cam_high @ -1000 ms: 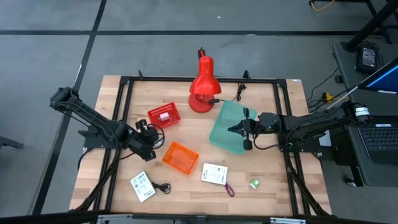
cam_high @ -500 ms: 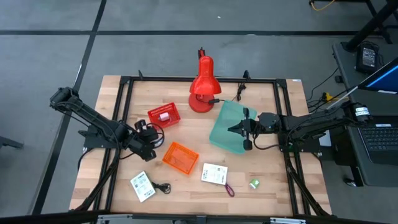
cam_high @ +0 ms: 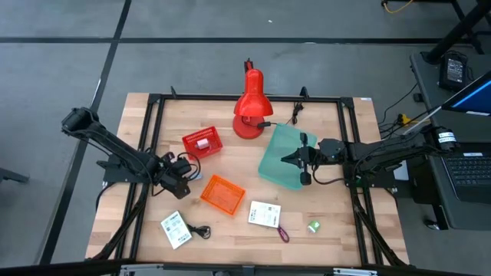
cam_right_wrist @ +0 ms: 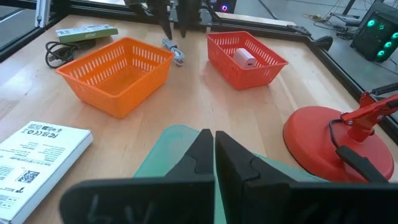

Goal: Pick and place items into bin
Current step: Put the blue charger cable into the blue bin

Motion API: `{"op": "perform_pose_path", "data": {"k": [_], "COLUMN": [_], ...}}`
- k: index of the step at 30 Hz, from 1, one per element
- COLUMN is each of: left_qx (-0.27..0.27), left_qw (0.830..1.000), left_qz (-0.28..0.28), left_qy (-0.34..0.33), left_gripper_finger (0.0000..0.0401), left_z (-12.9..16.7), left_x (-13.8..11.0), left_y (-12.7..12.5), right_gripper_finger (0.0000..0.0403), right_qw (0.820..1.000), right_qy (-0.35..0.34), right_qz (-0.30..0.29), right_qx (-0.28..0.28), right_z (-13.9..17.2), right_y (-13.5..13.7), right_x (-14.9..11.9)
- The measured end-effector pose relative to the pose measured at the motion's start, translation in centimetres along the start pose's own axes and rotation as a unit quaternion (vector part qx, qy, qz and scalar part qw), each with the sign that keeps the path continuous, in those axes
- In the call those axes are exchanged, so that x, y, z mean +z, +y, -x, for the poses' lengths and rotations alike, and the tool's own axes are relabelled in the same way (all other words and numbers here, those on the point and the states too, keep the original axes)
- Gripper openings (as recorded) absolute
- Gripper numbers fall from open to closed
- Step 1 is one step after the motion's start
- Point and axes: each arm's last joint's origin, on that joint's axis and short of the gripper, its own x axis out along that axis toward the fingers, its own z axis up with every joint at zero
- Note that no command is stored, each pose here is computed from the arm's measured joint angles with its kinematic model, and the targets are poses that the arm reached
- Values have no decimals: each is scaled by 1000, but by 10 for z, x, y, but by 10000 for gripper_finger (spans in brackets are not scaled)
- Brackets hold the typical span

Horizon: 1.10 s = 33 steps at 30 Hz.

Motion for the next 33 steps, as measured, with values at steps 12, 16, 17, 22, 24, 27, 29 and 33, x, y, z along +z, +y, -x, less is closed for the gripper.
{"op": "perform_pose_path", "data": {"k": [12,16,17,22,24,27,29,33], "left_qx": [-20,-20,-22,-33,-33,-32,-29,-8], "left_qw": [1000,1000,1000,999,999,999,999,999], "left_qz": [17,12,9,1,1,1,0,-9], "left_qy": [-3,-1,1,17,17,17,18,31], "left_gripper_finger": [146,143,143,143,143,143,143,143], "left_z": [-17,-18,-18,-18,-18,-18,-19,-26], "left_x": [-12,-13,-13,-14,-14,-14,-15,-17], "left_y": [4,4,4,4,4,4,4,2], "right_gripper_finger": [0,0,0,0,0,0,0,0], "right_qw": [1000,1000,1000,1000,1000,1000,1000,1000], "right_qy": [0,0,0,0,0,0,0,0], "right_qz": [0,0,0,0,0,0,0,0], "right_qx": [0,0,0,0,0,0,0,0], "right_z": [0,0,0,0,0,0,0,0], "right_y": [0,0,0,0,0,0,0,0], "right_x": [0,0,0,0,0,0,0,0]}}
